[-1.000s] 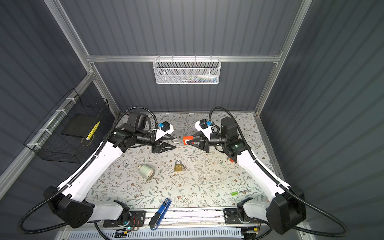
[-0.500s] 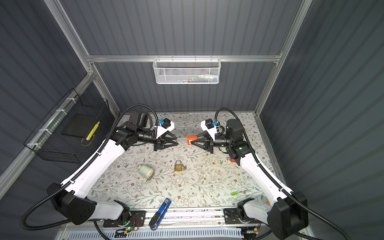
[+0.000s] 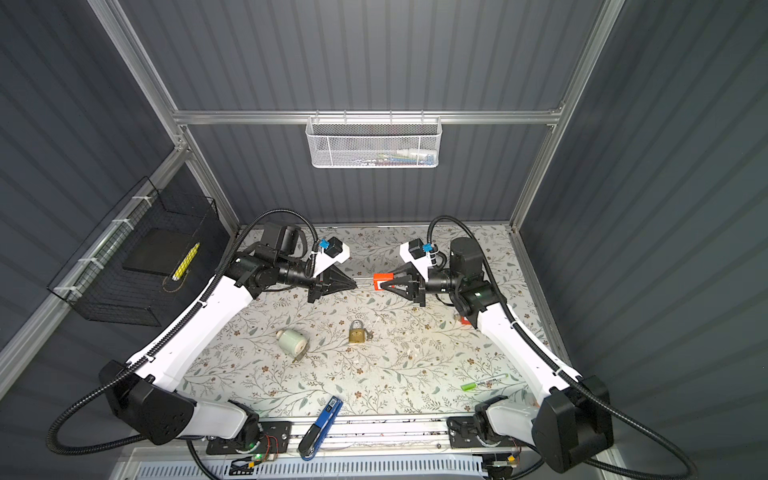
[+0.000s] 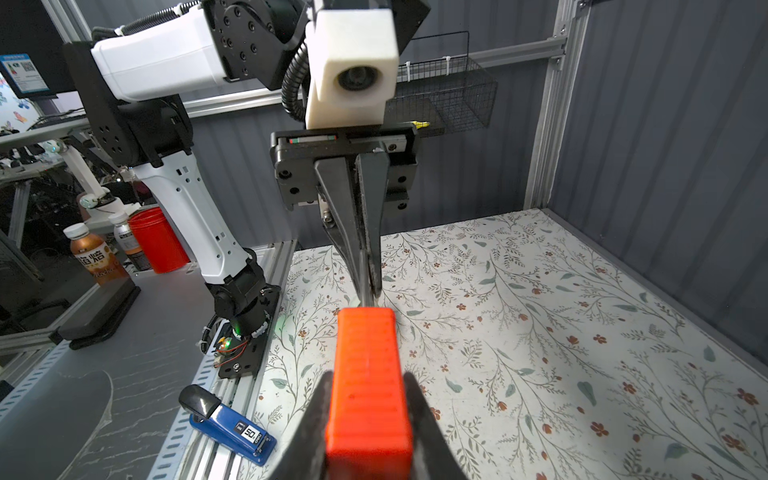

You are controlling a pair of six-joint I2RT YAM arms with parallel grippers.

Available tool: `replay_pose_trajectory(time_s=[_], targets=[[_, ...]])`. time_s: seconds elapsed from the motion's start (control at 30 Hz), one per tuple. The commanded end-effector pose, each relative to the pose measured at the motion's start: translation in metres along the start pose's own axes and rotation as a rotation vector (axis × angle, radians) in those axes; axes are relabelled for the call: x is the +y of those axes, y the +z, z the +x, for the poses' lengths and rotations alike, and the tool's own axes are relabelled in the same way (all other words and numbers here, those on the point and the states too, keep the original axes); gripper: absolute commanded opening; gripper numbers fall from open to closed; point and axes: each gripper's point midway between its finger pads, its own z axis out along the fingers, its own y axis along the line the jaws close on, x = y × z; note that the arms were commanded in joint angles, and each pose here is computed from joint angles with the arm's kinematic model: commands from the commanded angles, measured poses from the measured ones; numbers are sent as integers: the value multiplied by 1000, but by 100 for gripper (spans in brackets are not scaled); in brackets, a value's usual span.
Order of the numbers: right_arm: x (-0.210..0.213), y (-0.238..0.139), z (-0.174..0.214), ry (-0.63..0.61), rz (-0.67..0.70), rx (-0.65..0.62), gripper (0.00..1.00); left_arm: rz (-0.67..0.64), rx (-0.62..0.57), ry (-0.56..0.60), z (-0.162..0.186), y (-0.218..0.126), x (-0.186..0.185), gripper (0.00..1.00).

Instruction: Lock with the key

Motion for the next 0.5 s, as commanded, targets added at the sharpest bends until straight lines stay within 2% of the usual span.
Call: replay_pose_trajectory(time_s=[0.0,0.2,0.47], targets=[[-7,5,3,-43,33,13,6,40,-44,-13,-17,-5,-6,0],[-8,10,-3,-1,-7,-30,5,39,-71,-17,-21,-4,-4,0],[-4,18,5,51,-51,-27,5,25,-90,-5,-26,-3,0,0]])
